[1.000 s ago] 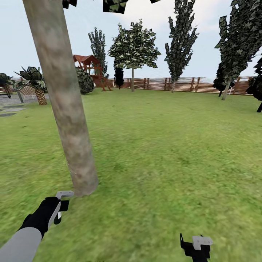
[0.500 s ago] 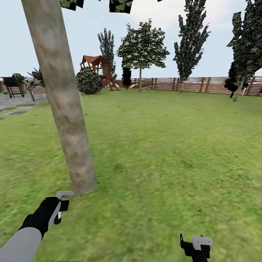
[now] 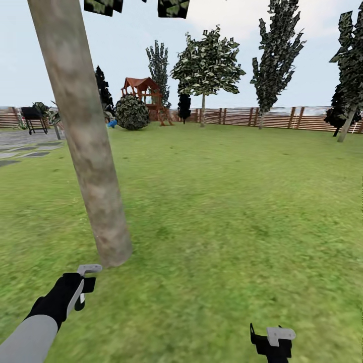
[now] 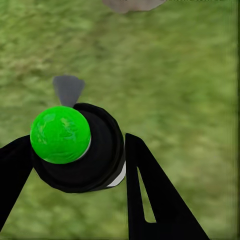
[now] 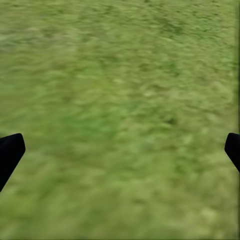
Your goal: In the garden, pick up the pesticide atomizer on the floor and spray pesticide onto both trees until each tree trunk is fully covered.
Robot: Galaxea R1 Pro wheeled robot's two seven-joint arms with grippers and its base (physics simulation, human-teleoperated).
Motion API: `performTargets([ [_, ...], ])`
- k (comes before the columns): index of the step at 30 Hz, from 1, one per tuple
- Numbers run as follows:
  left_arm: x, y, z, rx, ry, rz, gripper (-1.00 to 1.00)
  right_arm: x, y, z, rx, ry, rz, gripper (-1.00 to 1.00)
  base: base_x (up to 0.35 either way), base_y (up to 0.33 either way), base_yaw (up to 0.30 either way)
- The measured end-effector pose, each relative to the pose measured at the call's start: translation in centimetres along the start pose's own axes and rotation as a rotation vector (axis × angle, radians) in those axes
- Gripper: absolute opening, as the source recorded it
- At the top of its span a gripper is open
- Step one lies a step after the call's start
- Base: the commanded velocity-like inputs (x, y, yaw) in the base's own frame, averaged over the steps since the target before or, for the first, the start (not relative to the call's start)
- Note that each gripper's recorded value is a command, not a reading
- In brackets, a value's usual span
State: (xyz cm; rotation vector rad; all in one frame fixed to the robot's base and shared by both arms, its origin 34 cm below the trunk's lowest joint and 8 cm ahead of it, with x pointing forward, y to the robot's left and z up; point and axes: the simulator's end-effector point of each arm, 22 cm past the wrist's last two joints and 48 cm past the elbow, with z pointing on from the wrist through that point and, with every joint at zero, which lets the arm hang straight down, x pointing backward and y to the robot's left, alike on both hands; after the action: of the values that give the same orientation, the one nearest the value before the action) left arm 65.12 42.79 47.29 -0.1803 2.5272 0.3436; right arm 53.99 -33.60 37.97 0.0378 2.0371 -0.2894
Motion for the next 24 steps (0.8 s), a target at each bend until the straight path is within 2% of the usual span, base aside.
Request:
performTargets([
  [5, -0.9, -0.1, -0.3, 0.007, -0.018, -0.004, -1.0, 0.0, 0.0, 0.0, 0.001, 0.0, 0.0, 1.0, 0.0, -0.012, 0.0],
  [9, -2.1, -1.6, -0.6, 0.029, -0.031, -0.002, -1.0, 0.0, -0.1, 0.0, 0.001, 0.0, 0.0, 1.0, 0.0, -0.001, 0.0],
  [12, -5.8, -0.3, -1.5, 0.011, -0.075, -0.007, -1.0, 0.0, -0.1, 0.0, 0.001, 0.0, 0.0, 1.0, 0.0, 0.0, 0.0],
  [15, -6.5, 1.4, -1.6, -0.012, -0.086, -0.006, -1.0, 0.0, -0.1, 0.0, 0.002, 0.0, 0.0, 1.0, 0.026, 0.0, 0.0],
  [24, -6.4, -0.2, -1.7, 0.012, -0.084, -0.009, -1.0, 0.0, -0.1, 0.0, 0.002, 0.0, 0.0, 1.0, 0.297, 0.0, 0.0],
])
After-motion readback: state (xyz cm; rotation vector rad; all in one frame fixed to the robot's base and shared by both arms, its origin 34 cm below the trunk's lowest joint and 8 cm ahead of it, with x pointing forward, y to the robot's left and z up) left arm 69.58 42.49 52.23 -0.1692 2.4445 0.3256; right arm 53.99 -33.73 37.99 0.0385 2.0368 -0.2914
